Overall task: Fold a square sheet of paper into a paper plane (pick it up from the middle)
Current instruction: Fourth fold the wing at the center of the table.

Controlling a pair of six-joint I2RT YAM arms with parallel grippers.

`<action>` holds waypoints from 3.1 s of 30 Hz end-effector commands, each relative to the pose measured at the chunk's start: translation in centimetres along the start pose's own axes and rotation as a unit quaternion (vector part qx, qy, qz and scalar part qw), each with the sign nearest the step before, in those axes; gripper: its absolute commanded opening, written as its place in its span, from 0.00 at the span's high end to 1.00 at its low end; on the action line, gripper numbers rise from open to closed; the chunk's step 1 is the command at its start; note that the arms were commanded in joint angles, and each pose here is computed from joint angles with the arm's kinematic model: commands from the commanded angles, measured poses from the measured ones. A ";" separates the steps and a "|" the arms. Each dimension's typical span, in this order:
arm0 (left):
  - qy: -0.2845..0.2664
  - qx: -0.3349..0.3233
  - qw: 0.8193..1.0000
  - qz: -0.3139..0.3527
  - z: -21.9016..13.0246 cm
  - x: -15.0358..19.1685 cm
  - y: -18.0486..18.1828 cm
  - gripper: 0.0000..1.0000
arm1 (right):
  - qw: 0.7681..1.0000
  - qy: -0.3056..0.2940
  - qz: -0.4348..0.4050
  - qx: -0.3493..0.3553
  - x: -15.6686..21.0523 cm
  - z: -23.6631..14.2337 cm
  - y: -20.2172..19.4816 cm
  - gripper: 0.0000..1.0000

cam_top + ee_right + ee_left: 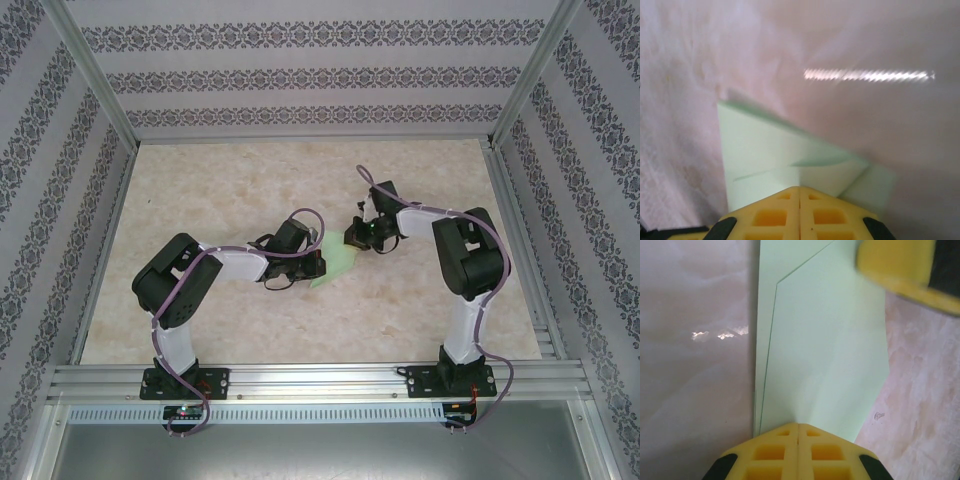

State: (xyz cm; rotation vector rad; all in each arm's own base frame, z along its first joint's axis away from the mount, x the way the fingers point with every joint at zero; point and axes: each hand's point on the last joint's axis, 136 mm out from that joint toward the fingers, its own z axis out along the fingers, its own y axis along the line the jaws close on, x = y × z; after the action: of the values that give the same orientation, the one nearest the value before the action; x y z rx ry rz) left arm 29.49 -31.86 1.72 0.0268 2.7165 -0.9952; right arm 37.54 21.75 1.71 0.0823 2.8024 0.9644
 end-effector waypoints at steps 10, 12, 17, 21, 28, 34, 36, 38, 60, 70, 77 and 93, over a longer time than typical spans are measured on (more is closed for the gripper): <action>0.069 -0.082 0.994 -0.022 1.2 4.3 4.7 1.00 | 0.997 -0.006 -0.064 -0.047 2.2 -0.2 4.4 0.92; 0.069 -0.084 0.994 -0.025 1.2 4.3 4.8 1.00 | 0.997 0.009 -0.064 -0.046 3.1 0.7 4.4 0.92; 0.069 -0.087 0.993 -0.030 1.1 4.5 5.0 1.00 | 0.997 0.031 -0.050 -0.040 3.8 2.4 3.1 0.92; 0.072 -0.091 0.993 -0.032 1.0 4.8 5.2 1.00 | 0.999 0.019 -0.026 -0.009 2.4 2.5 0.6 0.93; 0.074 -0.091 0.992 -0.038 1.0 5.1 5.3 1.00 | 0.996 -0.069 0.042 0.034 -3.0 0.8 -4.4 0.93; 0.073 -0.093 0.992 -0.041 1.0 5.3 5.7 1.00 | 0.993 -0.090 0.065 0.046 -5.1 -0.2 -5.5 0.93; 0.072 -0.090 0.992 -0.041 1.0 5.3 5.5 1.00 | 0.993 -0.093 0.065 0.044 -5.5 -0.5 -5.5 0.93; 0.073 -0.090 0.992 -0.040 1.0 5.3 5.5 1.00 | 0.993 -0.097 0.064 0.036 -5.9 -0.8 -5.3 0.93; 0.070 -0.084 0.994 -0.030 1.0 4.7 4.8 1.00 | 0.994 -0.084 0.000 -0.063 -1.6 -3.9 2.8 0.90; 0.056 -0.068 0.996 -0.018 0.5 3.5 3.3 1.00 | 0.997 0.011 0.008 -0.074 3.5 0.5 3.2 0.91; 0.028 -0.016 0.999 -0.001 -0.6 1.6 -0.1 0.99 | 0.998 0.046 0.018 -0.047 5.1 1.8 1.3 0.91; 0.030 0.046 0.998 -0.036 -2.6 3.7 -1.4 0.82 | 0.997 0.051 0.013 -0.049 5.2 2.3 1.1 0.90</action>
State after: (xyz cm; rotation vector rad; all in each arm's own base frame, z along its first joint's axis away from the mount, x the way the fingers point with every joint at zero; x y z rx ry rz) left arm 25.75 -30.84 3.23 -0.0275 2.7542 -1.0942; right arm 33.80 24.67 1.40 0.0711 2.7925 1.1561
